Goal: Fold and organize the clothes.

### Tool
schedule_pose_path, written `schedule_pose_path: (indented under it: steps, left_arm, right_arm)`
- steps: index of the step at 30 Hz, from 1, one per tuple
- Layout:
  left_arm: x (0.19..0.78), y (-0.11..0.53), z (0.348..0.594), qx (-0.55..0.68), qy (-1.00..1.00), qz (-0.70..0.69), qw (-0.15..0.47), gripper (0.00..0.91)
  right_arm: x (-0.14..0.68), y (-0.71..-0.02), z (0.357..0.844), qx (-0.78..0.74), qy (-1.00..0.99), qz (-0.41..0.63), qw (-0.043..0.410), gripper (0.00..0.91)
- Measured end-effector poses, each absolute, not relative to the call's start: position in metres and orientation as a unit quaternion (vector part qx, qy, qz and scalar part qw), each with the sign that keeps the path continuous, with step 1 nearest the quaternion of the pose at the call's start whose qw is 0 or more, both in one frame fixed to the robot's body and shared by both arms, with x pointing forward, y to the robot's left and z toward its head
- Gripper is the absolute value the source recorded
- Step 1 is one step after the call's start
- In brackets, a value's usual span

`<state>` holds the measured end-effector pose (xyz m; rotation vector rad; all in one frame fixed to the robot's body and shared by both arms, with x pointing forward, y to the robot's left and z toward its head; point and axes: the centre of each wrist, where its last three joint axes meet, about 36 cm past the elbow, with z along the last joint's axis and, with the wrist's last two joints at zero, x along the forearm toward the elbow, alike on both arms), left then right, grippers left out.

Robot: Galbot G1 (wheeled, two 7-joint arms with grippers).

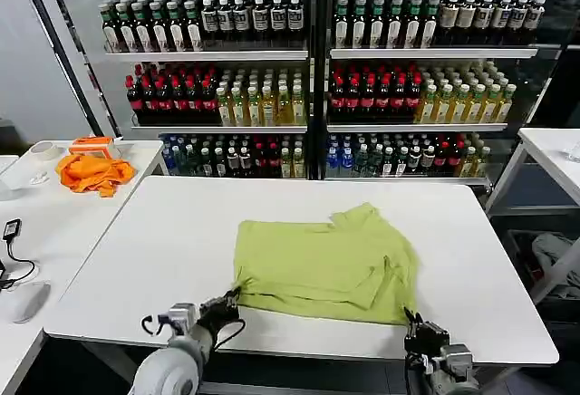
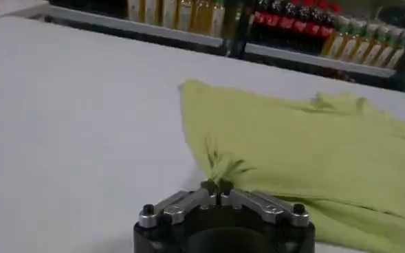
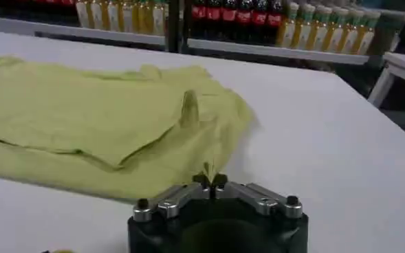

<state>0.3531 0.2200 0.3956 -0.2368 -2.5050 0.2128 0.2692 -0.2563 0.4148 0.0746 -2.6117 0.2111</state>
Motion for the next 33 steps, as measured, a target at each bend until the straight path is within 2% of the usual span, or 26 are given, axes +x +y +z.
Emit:
schedule_pose_path:
  steps: [1,15,23,33]
  left_arm:
    - [0.349,0.222,0.397,-0.088,-0.945,0.081,0.304,0.907]
    - [0.323,0.250,0.420,-0.062,-0.950,0.060,0.299,0.907]
    - [0.348,0.267,0.433,-0.055,-0.960,0.033,0.274,0.907]
    - [0.414,0.266,0.437,-0.061,-0.966,0.020,0.249,0.907]
  right_arm:
    - [0.268,-0.256,0.417,0.028,-0.963,0.081,0.257,0.907]
    - [0.278,-0.264,0.447,0.018,-0.972,0.095,0.215,0.907]
    - [0.329,-0.266,0.449,0.016,-0.978,0.069,0.197,0.907]
    - [0.430,-0.260,0.442,0.026,-0.982,0.026,0.187,0.907]
